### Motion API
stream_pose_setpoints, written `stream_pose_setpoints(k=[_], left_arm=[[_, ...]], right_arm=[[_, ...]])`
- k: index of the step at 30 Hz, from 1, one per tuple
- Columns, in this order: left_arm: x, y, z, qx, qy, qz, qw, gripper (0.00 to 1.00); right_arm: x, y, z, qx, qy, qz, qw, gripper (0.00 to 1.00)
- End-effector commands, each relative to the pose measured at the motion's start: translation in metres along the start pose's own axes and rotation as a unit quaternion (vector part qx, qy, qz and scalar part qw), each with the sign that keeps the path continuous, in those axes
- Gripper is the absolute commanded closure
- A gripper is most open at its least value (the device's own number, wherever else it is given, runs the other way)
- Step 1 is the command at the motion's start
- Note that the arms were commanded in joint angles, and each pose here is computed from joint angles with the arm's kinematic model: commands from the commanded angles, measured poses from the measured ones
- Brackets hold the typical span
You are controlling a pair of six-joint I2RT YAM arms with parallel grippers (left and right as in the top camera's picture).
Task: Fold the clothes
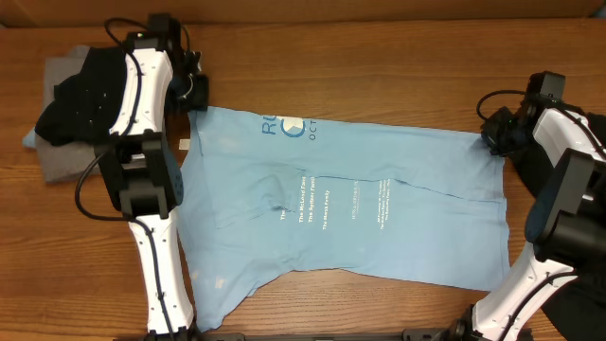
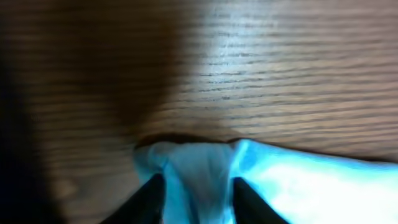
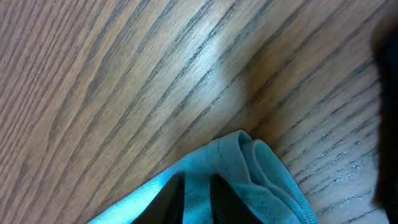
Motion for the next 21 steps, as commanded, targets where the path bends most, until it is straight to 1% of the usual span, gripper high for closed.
stream_pose_setpoints(k=[1, 2, 3, 4, 7, 9, 10, 11, 12, 13, 15, 18, 21], left_arm=[[0.013, -0.007, -0.002, 0.010, 0.010, -0.015, 1.000, 0.74], [0.018, -0.006, -0.004, 0.009, 0.015, -0.015, 1.000, 0.84], [0.021, -0.005, -0.006, 0.008, 0.020, -0.012, 1.000, 0.91], [0.025, -0.003, -0.009, 0.003, 0.028, -0.007, 1.000, 0.96], [0.025, 0.008, -0.015, -0.026, 0.042, 0.027, 0.998, 0.96], [0.020, 0.014, -0.016, -0.025, 0.046, 0.051, 0.997, 0.96], [0.016, 0.018, -0.017, -0.025, 0.048, 0.063, 0.997, 0.86], [0.011, 0.019, -0.016, -0.024, 0.045, 0.071, 0.996, 0.64], [0.007, 0.020, -0.014, -0.024, 0.042, 0.075, 0.996, 0.45], [0.001, 0.020, -0.012, -0.024, 0.036, 0.075, 0.996, 0.41], [-0.015, 0.019, -0.005, -0.023, 0.017, 0.076, 0.997, 0.37], [-0.043, 0.017, 0.006, -0.022, -0.018, 0.079, 0.996, 0.36], [-0.082, 0.014, 0.018, -0.021, -0.061, 0.081, 0.995, 0.36]], right_arm=[[0.033, -0.046, -0.027, 0.016, 0.050, -0.078, 0.996, 0.81], [0.033, -0.046, -0.027, 0.016, 0.050, -0.078, 0.996, 0.81], [0.033, -0.046, -0.027, 0.016, 0.050, -0.079, 0.996, 0.81], [0.033, -0.046, -0.027, 0.016, 0.051, -0.079, 0.995, 0.81], [0.033, -0.046, -0.028, 0.016, 0.052, -0.080, 0.995, 0.81], [0.033, -0.046, -0.028, 0.016, 0.052, -0.080, 0.995, 0.81], [0.033, -0.046, -0.028, 0.016, 0.052, -0.080, 0.995, 0.81], [0.033, -0.046, -0.028, 0.016, 0.052, -0.079, 0.995, 0.81], [0.033, -0.046, -0.028, 0.016, 0.052, -0.079, 0.995, 0.81], [0.033, -0.046, -0.028, 0.016, 0.052, -0.079, 0.995, 0.81], [0.033, -0.046, -0.028, 0.016, 0.052, -0.080, 0.995, 0.81], [0.029, -0.044, -0.028, 0.014, 0.054, -0.076, 0.996, 0.81], [0.015, -0.036, -0.025, 0.009, 0.051, -0.053, 0.997, 0.81]])
Point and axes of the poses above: each gripper's point midway between its finger pads, its own x axis out along the fingers, its own y axis along the line the jaws close on, z = x × y, the point moved 2 cm from there along -x, back along the fingers, and after that the axes turned 3 degrees about x, right-handed, at the moved point
